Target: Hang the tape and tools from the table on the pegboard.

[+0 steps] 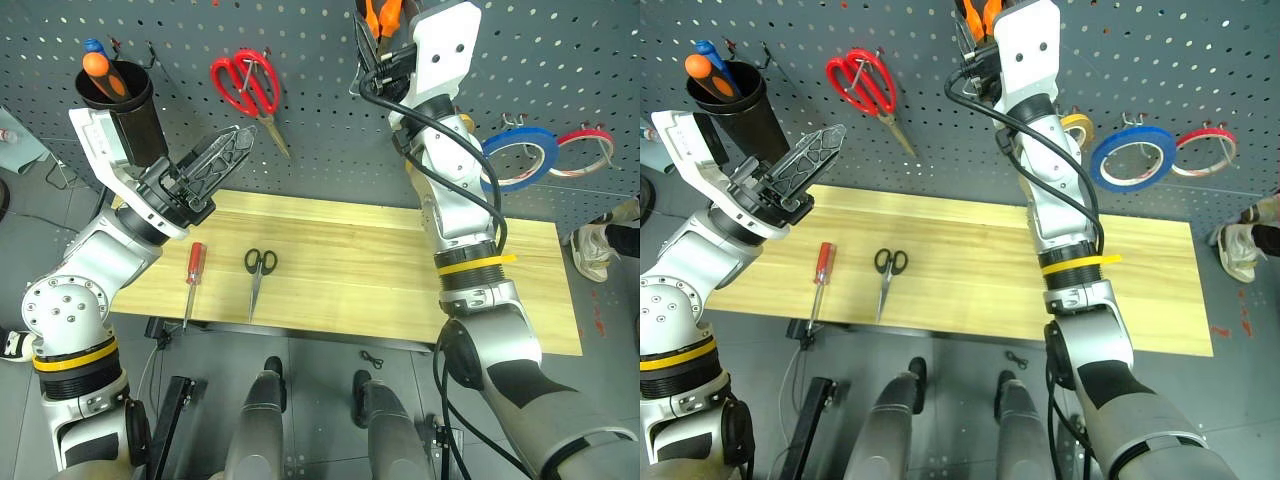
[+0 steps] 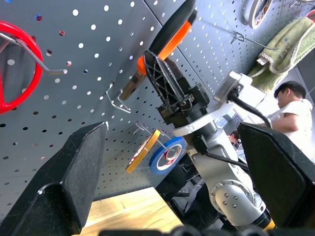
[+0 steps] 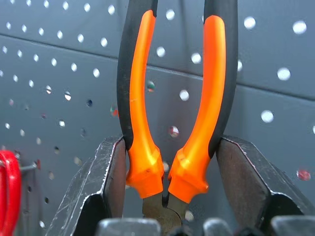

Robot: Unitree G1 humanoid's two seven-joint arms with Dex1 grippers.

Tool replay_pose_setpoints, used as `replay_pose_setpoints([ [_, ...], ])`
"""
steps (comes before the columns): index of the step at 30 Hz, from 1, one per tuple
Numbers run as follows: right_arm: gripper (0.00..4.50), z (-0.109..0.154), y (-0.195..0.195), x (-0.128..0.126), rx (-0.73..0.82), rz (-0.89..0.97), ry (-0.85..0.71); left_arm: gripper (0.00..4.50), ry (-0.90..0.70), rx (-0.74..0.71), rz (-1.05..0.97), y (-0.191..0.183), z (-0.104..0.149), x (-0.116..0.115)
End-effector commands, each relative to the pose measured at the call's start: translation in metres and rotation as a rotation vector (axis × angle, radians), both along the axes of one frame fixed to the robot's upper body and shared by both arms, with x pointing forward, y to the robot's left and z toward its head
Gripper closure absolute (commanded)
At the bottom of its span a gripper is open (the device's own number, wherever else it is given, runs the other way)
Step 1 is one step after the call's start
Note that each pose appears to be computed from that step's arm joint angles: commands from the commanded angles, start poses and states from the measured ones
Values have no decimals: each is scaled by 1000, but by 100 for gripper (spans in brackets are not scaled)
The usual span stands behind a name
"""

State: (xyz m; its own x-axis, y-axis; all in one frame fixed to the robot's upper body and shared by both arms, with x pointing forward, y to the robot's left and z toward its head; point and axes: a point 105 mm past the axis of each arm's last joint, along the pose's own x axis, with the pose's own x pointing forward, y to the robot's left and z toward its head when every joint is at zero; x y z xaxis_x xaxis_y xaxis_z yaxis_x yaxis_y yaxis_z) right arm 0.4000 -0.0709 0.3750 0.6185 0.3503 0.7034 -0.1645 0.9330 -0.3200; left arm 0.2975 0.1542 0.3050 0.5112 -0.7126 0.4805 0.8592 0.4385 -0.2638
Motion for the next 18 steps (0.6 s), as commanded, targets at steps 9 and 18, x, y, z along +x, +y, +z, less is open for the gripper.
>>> replay_pose_setpoints([
  [9,10,-2,2,-6,1,4,-23,0,-35,28,-29,-6,5,-12],
  [18,2,-16,2,-19,-31,42,32,0,-16,35,-18,-5,0,-14],
])
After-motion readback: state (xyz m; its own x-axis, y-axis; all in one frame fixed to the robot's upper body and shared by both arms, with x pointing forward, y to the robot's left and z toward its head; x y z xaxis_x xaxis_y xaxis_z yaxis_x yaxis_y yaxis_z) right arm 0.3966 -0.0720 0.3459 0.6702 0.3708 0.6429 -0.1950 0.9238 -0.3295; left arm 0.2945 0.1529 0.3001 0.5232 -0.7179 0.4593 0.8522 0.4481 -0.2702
